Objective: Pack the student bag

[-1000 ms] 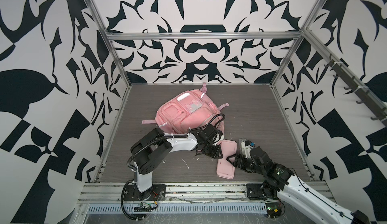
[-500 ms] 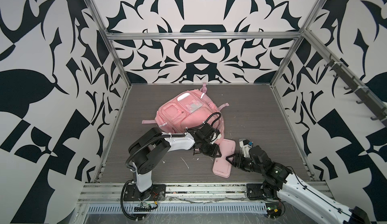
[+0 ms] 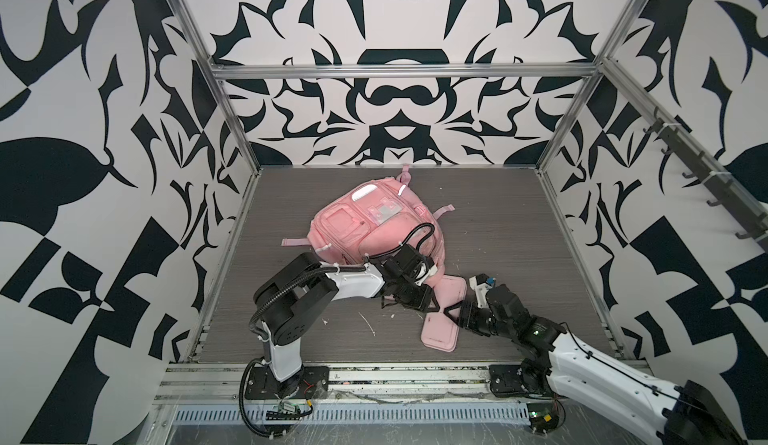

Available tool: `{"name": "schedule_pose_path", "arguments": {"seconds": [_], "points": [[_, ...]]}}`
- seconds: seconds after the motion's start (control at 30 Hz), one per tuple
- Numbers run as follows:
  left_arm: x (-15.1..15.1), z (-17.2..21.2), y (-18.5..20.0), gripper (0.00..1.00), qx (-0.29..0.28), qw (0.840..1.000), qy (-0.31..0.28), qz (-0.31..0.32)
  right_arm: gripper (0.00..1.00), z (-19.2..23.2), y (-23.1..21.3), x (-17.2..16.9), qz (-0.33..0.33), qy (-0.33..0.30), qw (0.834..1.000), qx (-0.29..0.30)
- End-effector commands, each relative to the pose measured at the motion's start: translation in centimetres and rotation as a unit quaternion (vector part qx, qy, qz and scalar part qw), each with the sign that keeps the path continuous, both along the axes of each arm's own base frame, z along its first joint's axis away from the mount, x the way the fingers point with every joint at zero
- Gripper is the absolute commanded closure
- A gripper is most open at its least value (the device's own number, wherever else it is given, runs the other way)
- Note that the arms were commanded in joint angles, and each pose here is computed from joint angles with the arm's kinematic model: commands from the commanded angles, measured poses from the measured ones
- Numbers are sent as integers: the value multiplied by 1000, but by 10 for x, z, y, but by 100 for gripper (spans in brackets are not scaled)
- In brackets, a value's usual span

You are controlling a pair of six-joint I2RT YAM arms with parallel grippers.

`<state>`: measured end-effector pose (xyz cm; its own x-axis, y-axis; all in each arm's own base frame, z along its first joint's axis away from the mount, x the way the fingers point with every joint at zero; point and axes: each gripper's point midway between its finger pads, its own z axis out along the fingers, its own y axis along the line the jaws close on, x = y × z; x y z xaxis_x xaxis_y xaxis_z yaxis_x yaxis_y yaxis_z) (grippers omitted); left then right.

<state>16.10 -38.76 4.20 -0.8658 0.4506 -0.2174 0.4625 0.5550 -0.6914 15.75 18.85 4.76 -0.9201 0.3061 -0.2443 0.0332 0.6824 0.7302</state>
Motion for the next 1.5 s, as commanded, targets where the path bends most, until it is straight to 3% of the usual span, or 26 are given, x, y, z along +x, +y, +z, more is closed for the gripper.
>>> {"name": "schedule_pose_path", "arguments": {"seconds": [0.0, 0.27, 0.63, 0.9, 1.17, 1.47], "points": [[-9, -3, 4, 57, 2, 1000, 19, -4, 50, 49, 24, 21, 16, -83, 994, 69], [-5, 6, 4, 56, -4, 1000, 16, -2, 53, 59, 24, 23, 16, -92, 993, 70], [2, 34, 0, 55, -7, 1000, -8, -13, 71, 70, 12, 20, -1, -90, 994, 55], [10, 82, 4, 53, -17, 998, -65, -20, 78, 82, -10, 22, -20, -103, 994, -2], [56, 98, 43, 52, 89, 976, -196, 6, 78, 121, -29, 40, -37, -147, 987, -57], [106, 81, 79, 52, 248, 926, -284, 30, 83, 153, -16, 90, -54, -181, 982, -14]]}}
